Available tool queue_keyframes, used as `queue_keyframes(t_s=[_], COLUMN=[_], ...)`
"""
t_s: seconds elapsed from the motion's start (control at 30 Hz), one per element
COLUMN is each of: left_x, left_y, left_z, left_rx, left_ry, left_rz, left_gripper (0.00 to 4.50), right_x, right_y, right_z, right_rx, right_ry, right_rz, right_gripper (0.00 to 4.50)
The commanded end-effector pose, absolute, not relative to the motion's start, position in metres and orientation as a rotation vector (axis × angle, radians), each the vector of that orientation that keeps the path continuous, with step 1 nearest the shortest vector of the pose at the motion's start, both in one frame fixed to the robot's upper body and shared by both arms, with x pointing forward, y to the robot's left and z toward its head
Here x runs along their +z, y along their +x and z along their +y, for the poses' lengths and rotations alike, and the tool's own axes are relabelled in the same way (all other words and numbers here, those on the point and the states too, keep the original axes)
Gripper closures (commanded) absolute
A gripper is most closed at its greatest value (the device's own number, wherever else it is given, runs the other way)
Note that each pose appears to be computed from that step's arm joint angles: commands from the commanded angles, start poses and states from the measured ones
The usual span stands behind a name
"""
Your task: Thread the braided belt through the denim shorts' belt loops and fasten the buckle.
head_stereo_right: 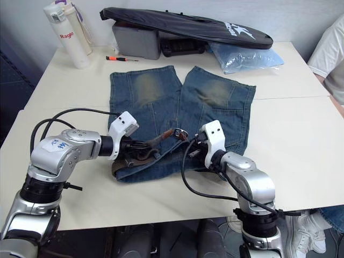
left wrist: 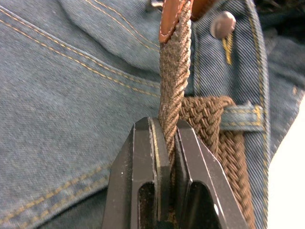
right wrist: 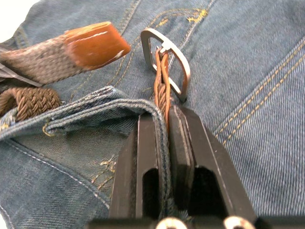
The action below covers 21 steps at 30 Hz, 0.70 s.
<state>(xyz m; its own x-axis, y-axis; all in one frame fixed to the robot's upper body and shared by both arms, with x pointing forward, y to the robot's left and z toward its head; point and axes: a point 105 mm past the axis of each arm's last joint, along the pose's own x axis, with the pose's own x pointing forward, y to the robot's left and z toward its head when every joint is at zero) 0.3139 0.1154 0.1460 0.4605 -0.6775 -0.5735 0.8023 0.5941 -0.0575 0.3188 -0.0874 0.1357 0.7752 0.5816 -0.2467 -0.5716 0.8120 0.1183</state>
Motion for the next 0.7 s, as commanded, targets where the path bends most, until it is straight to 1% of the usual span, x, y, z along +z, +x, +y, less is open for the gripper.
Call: queue_keyframes(t_s=[0.03, 0.2, 0.43, 0.7], left_x=[0.147, 0.145, 0.146, 0.153], left_y=[0.306, 0.308, 0.315, 0.327], left_z=[0.104, 0.103, 0.103, 0.098], left_rx=[-0.977, -0.965, -0.928, -0.894], left_ry=[0.254, 0.251, 0.239, 0.193], left_rz=[0.599, 0.601, 0.589, 0.536], left_gripper=[4.50, 4.50, 4.50, 4.50], right_x=[0.162, 0.166, 0.166, 0.161], right_y=[0.316, 0.308, 0.299, 0.300], right_z=[-0.086, -0.075, -0.071, -0.081], right_rx=[0.592, 0.628, 0.635, 0.565], right_ry=[0.009, -0.027, -0.118, -0.142], right_rz=[0.168, 0.138, 0.105, 0.106], right_gripper=[4.48, 4.48, 4.48, 4.48])
